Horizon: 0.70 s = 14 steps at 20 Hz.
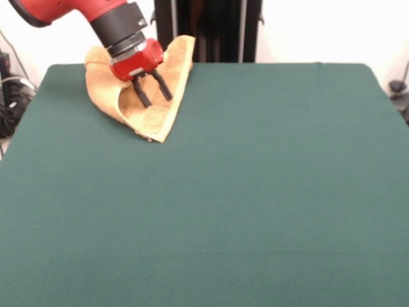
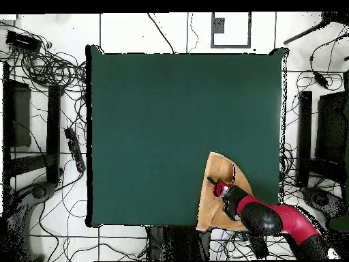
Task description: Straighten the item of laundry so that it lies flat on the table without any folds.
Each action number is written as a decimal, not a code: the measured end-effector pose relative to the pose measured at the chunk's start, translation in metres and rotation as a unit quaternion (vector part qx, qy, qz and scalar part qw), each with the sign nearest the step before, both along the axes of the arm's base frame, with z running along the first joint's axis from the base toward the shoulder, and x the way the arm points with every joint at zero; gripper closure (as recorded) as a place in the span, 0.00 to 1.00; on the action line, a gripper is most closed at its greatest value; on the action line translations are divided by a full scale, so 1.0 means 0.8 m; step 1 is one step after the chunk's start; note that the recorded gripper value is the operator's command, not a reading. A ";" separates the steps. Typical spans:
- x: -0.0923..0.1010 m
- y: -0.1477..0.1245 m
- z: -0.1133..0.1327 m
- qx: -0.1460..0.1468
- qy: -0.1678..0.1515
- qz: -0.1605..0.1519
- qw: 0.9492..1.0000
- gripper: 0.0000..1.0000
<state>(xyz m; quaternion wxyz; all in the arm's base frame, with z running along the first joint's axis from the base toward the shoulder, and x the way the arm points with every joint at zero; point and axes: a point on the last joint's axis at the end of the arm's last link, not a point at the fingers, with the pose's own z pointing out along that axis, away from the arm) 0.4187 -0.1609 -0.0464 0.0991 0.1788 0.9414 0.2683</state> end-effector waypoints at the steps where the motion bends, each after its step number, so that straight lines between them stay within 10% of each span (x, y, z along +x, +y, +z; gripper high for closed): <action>1: -0.002 -0.004 -0.002 0.019 -0.006 -0.013 1.000 0.00; 14: -0.004 -0.008 -0.007 0.046 -0.037 -0.006 0.998 0.00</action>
